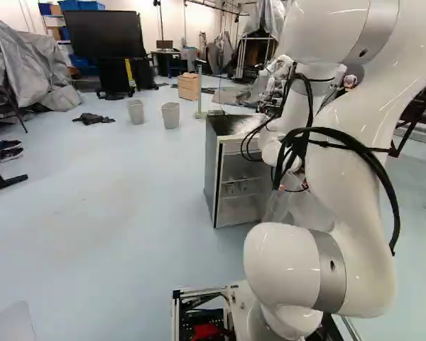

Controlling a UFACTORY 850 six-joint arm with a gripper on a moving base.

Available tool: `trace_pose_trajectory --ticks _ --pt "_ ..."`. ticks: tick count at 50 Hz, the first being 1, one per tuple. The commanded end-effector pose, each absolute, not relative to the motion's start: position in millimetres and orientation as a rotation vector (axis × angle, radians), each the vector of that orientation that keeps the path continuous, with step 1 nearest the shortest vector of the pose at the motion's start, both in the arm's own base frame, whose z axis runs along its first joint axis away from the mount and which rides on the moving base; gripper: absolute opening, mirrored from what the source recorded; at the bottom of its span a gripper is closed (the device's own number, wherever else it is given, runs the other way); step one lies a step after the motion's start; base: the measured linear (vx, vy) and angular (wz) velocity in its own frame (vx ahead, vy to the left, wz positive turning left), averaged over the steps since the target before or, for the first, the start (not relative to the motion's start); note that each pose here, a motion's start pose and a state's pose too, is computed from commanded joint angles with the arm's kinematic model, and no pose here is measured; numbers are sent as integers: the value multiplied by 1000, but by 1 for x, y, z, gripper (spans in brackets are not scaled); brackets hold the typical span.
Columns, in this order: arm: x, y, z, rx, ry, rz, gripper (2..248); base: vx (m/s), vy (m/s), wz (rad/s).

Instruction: Grab a drink from the fridge

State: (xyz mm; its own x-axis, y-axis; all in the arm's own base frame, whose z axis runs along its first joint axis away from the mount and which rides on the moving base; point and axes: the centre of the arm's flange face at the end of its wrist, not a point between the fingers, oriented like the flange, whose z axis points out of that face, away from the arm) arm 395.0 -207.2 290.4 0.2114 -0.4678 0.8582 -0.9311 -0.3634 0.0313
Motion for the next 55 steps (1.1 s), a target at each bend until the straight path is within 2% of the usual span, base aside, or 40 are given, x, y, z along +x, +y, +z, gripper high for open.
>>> trace_pose_trajectory --ticks 55 --pt "403 -229 275 1903 -1320 1031 247 0 0 0"
